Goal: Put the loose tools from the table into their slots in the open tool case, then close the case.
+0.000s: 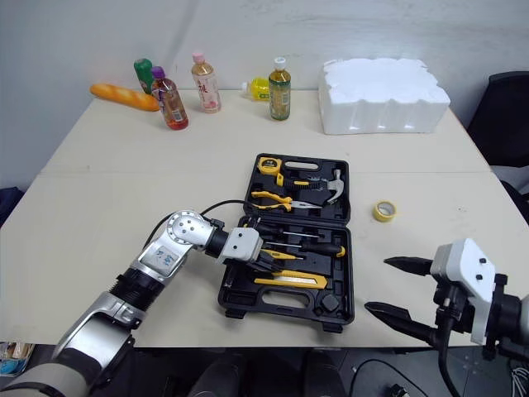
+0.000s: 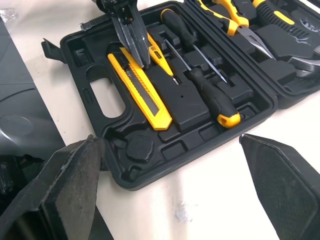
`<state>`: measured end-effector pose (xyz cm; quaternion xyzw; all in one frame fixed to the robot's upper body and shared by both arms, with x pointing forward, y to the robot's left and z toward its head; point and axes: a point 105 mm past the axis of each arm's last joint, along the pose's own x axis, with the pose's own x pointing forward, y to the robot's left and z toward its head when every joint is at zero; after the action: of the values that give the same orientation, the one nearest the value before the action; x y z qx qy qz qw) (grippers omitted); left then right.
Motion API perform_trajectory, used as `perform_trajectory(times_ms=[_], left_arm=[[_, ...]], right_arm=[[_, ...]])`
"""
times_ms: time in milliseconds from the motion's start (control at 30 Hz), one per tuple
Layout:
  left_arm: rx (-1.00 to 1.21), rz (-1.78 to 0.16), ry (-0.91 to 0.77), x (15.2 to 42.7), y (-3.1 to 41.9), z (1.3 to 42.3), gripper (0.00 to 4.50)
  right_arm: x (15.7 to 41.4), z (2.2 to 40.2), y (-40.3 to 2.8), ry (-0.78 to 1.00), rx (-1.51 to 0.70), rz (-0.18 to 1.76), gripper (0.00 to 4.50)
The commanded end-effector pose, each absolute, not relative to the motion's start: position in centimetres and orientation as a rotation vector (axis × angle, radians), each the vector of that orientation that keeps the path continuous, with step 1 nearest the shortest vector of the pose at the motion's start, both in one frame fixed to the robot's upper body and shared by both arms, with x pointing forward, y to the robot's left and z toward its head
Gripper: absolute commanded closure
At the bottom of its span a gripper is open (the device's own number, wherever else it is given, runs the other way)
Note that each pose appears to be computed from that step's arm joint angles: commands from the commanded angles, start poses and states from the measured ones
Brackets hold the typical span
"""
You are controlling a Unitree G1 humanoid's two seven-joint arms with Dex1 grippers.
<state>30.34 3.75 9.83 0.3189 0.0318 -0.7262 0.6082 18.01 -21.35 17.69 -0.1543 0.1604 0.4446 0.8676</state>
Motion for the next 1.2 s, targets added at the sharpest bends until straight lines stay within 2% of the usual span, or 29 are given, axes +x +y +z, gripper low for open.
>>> perform_trajectory(times_ms=[33,167,300,533,633,667,900,933,1067,1200], left_arm=[[0.782,-1.669,0.254,30.1,5.5,6.3,4.46],[0.74,-1.688,0.215,29.8,5.2,7.2,4.46],[0.589,-1.724,0.178,29.0,4.8,9.2,4.46],[0.342,-1.654,0.094,29.2,6.4,14.7,4.46],[0.191,-1.542,0.099,29.4,9.9,17.5,3.6],[0.154,-1.453,0.119,29.5,12.6,18.0,3.36],[0.11,-0.996,0.224,30.1,22.9,17.3,0.15],[0.121,-0.911,0.235,30.1,24.8,16.9,0.02],[0.205,-0.738,0.226,30.0,28.0,16.1,0.02],[0.127,-0.808,0.218,29.6,27.3,16.5,0.02]], right_arm=[[18.1,18.2,-21.5,0.317,-0.337,0.931,0.0],[18.2,18.2,-21.6,0.319,-0.336,0.932,0.0],[18.3,18.2,-21.7,0.316,-0.335,0.926,0.0],[18.4,18.7,-22.6,0.297,-0.338,0.875,0.0],[18.6,19.3,-24.9,0.279,-0.339,0.763,0.0],[18.4,19.5,-26.4,0.281,-0.324,0.698,0.0],[16.5,19.5,-33.3,0.314,-0.275,0.418,0.0],[16.0,19.2,-34.6,0.322,-0.261,0.367,0.0],[15.2,18.4,-36.9,0.341,-0.248,0.285,0.0],[15.8,18.3,-37.5,0.323,-0.274,0.28,0.0]])
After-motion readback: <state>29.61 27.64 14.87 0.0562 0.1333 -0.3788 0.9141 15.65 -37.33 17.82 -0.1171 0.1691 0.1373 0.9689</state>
